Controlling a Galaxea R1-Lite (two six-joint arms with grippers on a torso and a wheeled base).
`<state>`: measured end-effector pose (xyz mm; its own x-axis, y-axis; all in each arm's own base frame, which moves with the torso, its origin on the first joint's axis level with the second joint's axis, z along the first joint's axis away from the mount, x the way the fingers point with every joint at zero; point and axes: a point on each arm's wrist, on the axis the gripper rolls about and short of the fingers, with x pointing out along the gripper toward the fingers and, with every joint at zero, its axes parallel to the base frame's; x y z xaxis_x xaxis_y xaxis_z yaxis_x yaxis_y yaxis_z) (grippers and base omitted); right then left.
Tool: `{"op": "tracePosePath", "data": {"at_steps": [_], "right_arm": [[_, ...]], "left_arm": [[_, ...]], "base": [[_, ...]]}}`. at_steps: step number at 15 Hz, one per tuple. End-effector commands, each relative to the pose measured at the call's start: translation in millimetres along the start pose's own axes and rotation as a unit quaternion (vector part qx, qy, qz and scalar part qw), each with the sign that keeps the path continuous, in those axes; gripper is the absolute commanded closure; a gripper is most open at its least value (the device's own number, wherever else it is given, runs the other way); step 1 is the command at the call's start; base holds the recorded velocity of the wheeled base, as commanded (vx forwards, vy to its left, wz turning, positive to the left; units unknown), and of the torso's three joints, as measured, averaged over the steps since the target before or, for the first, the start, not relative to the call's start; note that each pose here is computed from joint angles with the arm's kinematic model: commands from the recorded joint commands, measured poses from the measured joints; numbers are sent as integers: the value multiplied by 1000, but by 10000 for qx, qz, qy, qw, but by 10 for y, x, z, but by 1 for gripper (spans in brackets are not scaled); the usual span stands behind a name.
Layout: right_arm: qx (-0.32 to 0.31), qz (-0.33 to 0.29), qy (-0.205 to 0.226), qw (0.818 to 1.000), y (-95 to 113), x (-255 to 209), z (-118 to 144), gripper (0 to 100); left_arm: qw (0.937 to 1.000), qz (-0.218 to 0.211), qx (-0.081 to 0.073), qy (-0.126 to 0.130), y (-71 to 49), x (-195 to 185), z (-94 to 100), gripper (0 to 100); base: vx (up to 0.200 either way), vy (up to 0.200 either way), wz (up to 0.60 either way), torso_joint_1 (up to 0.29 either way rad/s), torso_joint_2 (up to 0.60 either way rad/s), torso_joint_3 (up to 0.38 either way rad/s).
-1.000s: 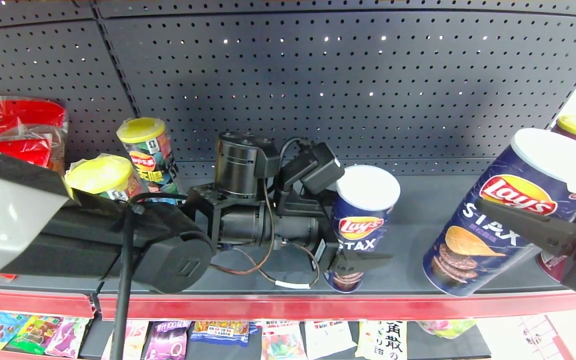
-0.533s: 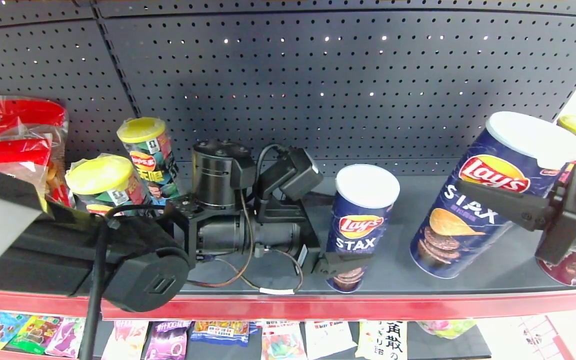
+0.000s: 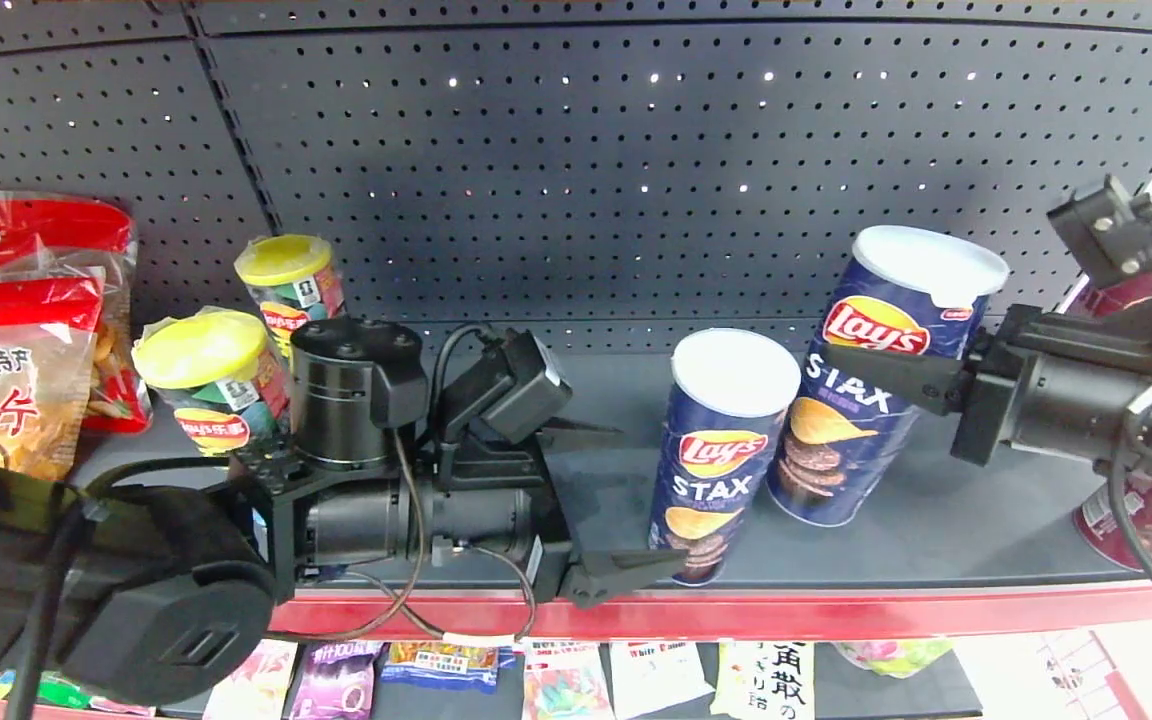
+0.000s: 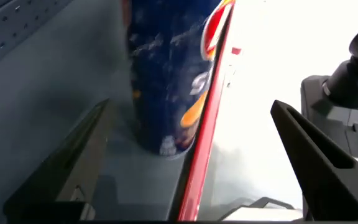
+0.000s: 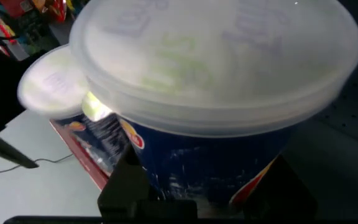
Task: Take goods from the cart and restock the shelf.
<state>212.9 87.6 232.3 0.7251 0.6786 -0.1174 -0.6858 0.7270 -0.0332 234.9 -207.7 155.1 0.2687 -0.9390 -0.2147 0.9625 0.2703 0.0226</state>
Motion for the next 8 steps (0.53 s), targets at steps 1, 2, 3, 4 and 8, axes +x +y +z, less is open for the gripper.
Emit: {"op": "tracePosePath", "data": {"at_steps": [1, 2, 3, 4, 8], "right_arm": [[56, 7, 109, 9999, -170, 221, -17, 100], [45, 60, 86, 9999, -234, 282, 3, 100], [45, 142, 61, 9999, -288, 346, 21, 100], [42, 235, 59, 9997, -318, 406, 25, 100], [0, 644, 49, 9979, -506, 639, 3, 100]], "left_arm": [[10000, 12, 16, -35, -67, -112, 27, 0], [10000, 0, -1, -11, -93, -146, 10, 0], [10000, -5, -55, 19, -114, -179, -11, 0], [9999, -12, -112, 11, -129, -201, -7, 0], [9999, 9, -138, -28, -139, -250, 13, 0]], "base": [[0, 0, 0, 0, 0, 0], [0, 0, 0, 0, 0, 0], [0, 0, 0, 0, 0, 0], [0, 0, 0, 0, 0, 0], [0, 0, 0, 0, 0, 0]]}}
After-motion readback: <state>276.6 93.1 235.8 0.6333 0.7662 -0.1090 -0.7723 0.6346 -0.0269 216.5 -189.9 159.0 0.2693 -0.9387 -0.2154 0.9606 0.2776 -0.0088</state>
